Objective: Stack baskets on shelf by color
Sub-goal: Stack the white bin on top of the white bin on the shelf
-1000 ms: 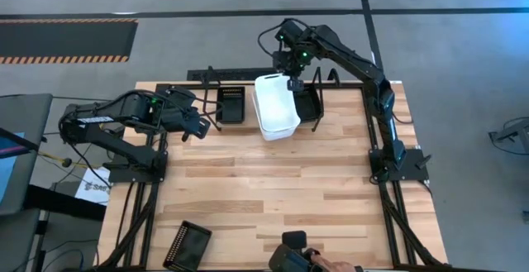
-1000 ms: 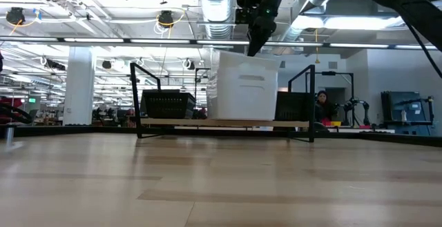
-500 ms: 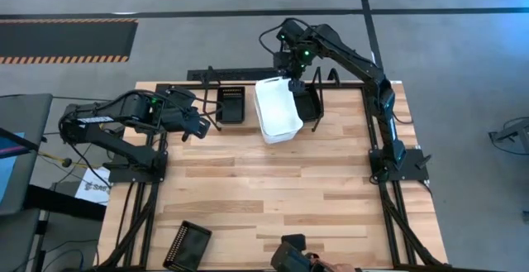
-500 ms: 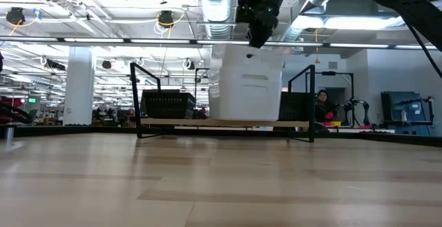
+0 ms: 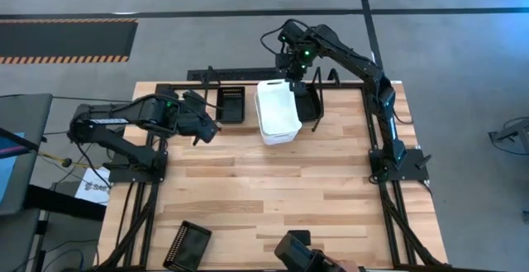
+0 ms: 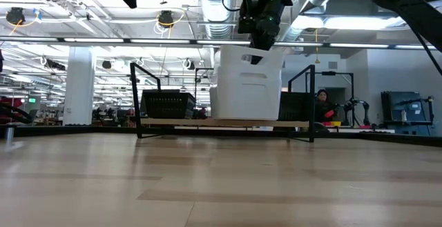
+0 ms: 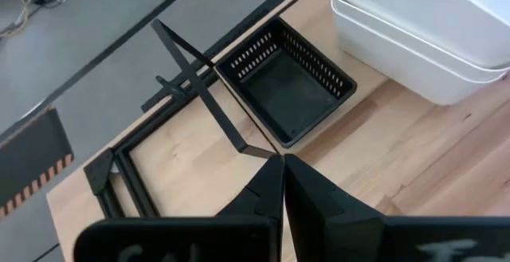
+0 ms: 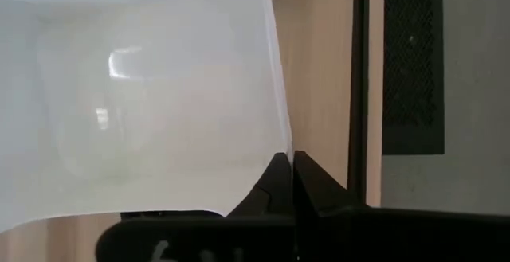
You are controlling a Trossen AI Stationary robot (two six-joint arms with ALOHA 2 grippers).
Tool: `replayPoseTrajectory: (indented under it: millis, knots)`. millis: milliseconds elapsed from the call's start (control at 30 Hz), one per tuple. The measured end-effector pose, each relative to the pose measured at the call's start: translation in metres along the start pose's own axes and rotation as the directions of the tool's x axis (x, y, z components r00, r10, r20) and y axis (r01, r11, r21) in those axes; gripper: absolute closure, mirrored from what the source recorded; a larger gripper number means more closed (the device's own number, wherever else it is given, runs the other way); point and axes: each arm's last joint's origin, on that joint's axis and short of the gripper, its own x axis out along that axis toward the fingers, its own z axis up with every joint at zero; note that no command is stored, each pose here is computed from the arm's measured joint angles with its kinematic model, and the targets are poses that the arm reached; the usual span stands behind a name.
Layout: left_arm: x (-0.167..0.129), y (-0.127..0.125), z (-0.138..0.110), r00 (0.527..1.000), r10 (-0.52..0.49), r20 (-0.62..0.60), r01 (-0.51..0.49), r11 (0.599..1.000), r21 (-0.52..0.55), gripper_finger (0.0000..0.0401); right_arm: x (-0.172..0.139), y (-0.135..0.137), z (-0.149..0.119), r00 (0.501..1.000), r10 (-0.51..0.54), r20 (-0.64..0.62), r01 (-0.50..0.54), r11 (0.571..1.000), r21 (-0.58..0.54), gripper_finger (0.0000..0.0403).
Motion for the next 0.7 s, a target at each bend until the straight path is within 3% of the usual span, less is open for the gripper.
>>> replayPoseTrajectory:
  millis: [400,700]
  knots:
    - [-0.017,0.014,0.007,0.998,-0.042,0.053,0.046,0.997,-0.064,0.0401,-0.003,0.005,0.020,0.990,-0.112,0.089,0.114,0.993,-0.013,0.0326]
    - [-0.017,0.014,0.006,0.998,-0.036,0.048,0.038,0.998,-0.045,0.0401,-0.030,0.031,0.037,0.974,-0.174,0.148,0.185,0.980,-0.066,0.0311]
